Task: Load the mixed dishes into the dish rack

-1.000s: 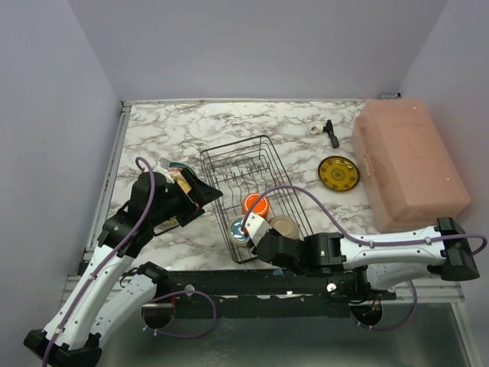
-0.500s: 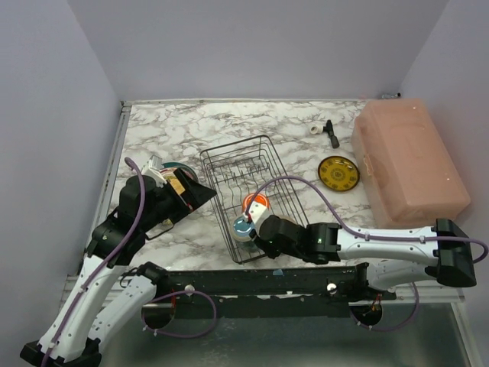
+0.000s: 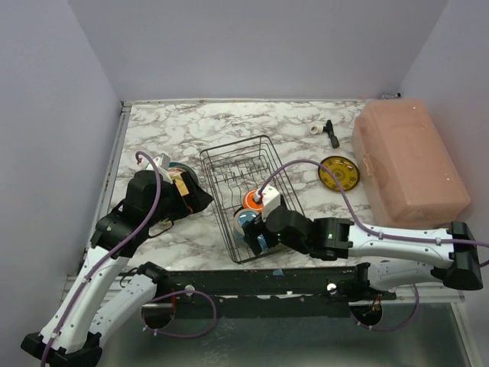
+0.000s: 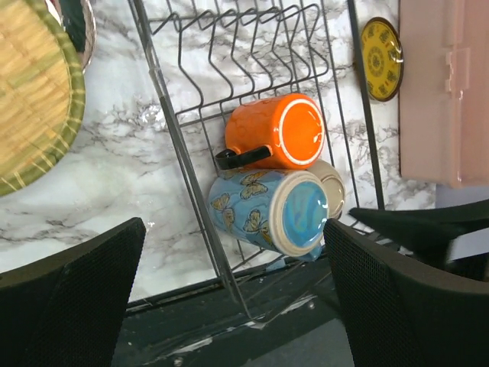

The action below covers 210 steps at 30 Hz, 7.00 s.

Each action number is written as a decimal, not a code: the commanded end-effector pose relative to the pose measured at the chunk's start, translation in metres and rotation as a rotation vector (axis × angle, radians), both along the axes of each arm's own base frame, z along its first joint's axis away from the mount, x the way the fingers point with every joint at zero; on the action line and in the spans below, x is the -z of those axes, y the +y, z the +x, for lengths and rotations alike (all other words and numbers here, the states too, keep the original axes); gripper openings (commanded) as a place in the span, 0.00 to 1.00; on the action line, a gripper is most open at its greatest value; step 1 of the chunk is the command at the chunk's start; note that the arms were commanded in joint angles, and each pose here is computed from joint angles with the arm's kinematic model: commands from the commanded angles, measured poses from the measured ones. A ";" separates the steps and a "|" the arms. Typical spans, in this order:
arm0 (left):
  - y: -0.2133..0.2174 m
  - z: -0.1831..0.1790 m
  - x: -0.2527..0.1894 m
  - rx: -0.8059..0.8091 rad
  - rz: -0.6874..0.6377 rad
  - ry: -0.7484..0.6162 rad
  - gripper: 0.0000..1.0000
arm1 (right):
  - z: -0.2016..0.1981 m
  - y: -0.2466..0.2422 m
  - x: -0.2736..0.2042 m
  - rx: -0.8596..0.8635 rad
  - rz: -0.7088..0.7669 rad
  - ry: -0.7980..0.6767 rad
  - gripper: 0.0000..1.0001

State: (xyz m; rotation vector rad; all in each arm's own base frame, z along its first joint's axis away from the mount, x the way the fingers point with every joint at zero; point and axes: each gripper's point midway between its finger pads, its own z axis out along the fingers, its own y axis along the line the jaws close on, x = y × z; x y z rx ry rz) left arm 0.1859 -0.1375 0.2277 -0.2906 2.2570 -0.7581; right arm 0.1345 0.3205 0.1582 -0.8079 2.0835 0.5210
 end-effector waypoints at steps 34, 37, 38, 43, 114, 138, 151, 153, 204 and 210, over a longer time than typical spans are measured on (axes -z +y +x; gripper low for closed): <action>-0.013 0.085 -0.151 0.095 0.162 -0.604 0.98 | 0.171 -0.252 0.079 1.723 1.019 -0.008 0.85; -0.010 0.083 -0.149 0.086 0.170 -0.615 0.99 | 0.172 -0.260 0.100 1.803 0.999 -0.029 0.85; -0.009 0.083 -0.147 0.078 0.169 -0.617 0.99 | 0.172 -0.262 0.106 1.825 1.002 -0.031 0.84; -0.009 0.080 -0.145 0.074 0.157 -0.619 0.99 | 0.175 -0.272 0.116 1.887 1.006 -0.107 0.82; -0.016 0.108 -0.104 0.103 0.276 -0.527 0.98 | 0.208 -0.238 -0.077 1.044 0.233 -0.262 0.00; -0.013 0.115 -0.097 0.093 0.312 -0.512 0.99 | 0.200 -0.114 -0.090 0.851 -0.306 -0.400 0.00; -0.015 0.113 -0.098 0.102 0.302 -0.517 0.98 | 0.187 -0.098 -0.047 0.882 -0.412 -0.349 0.00; -0.014 0.115 -0.097 0.094 0.310 -0.513 0.98 | 0.184 -0.092 -0.041 0.902 -0.399 -0.323 0.00; 0.056 0.037 0.025 -0.404 0.015 0.005 0.98 | 0.081 -0.085 -0.084 0.474 0.438 -0.059 0.79; 0.066 0.008 0.078 -0.466 -0.028 0.214 0.99 | 0.080 -0.087 -0.085 0.460 0.430 -0.075 0.78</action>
